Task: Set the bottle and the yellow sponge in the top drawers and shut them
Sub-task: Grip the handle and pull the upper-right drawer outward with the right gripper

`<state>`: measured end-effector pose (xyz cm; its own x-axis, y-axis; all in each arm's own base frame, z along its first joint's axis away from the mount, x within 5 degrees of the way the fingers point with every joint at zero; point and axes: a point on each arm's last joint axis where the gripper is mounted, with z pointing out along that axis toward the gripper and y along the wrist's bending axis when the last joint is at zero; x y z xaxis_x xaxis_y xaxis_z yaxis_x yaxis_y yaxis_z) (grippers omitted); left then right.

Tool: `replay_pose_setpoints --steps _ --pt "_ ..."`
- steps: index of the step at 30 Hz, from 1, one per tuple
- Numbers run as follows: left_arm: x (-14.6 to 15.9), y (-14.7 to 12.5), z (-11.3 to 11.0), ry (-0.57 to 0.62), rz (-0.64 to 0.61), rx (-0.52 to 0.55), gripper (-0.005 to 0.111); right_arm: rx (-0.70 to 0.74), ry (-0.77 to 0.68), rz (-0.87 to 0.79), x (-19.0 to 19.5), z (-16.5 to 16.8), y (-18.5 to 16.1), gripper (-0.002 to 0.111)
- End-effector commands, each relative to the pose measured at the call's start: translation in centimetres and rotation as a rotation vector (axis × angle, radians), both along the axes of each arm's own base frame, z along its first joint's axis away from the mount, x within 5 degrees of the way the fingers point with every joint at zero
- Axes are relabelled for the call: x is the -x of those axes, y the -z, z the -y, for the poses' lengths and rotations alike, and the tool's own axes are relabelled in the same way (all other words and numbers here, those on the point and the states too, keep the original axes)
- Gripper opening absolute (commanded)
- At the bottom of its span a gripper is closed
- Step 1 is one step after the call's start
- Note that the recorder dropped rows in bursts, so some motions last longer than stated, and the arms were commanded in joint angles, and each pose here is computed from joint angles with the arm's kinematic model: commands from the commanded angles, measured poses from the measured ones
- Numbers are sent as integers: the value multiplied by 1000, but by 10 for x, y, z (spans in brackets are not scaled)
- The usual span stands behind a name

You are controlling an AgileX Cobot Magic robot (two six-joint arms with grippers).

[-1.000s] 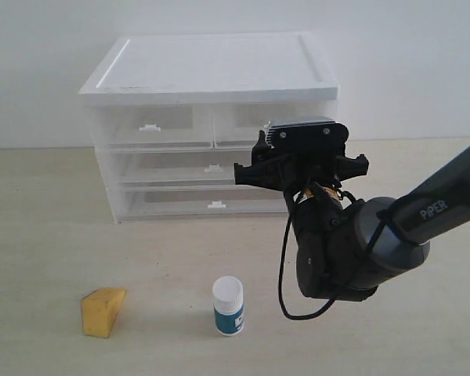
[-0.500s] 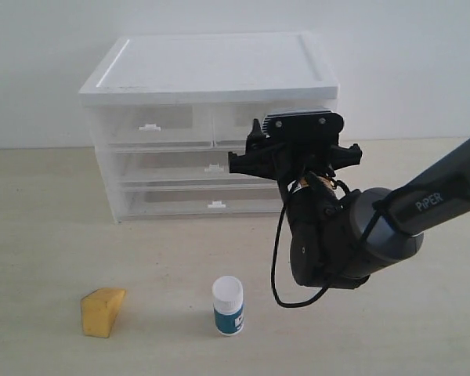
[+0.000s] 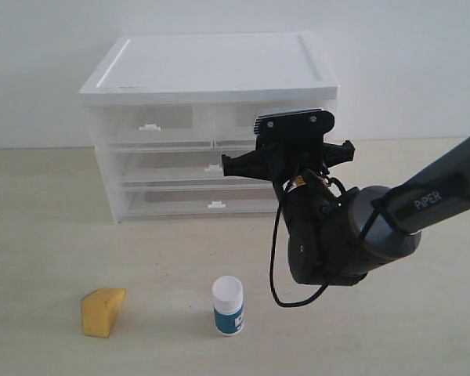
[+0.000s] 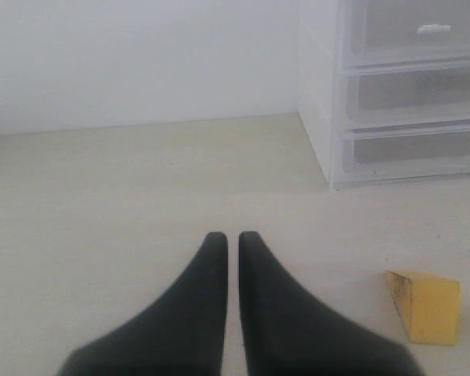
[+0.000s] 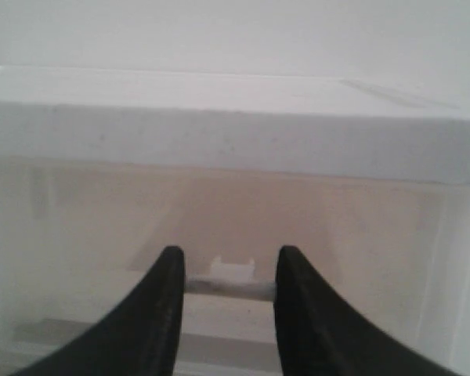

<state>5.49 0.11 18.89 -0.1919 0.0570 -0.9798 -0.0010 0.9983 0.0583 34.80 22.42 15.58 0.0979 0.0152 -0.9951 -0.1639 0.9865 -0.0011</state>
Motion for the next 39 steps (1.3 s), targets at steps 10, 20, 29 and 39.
replay_pose_setpoints --steps 10,20,29,39 --pt "0 1 0 -1 3 8 4 -15 29 -45 29 -8 12 0" --pt "0 1 0 -1 3 8 4 -12 -4 -45 64 -8 -11 0" --pt "0 1 0 -1 3 8 4 19 -16 -56 90 -6 -21 0" --pt "0 1 0 -1 3 8 4 46 12 -72 95 -8 -19 11"
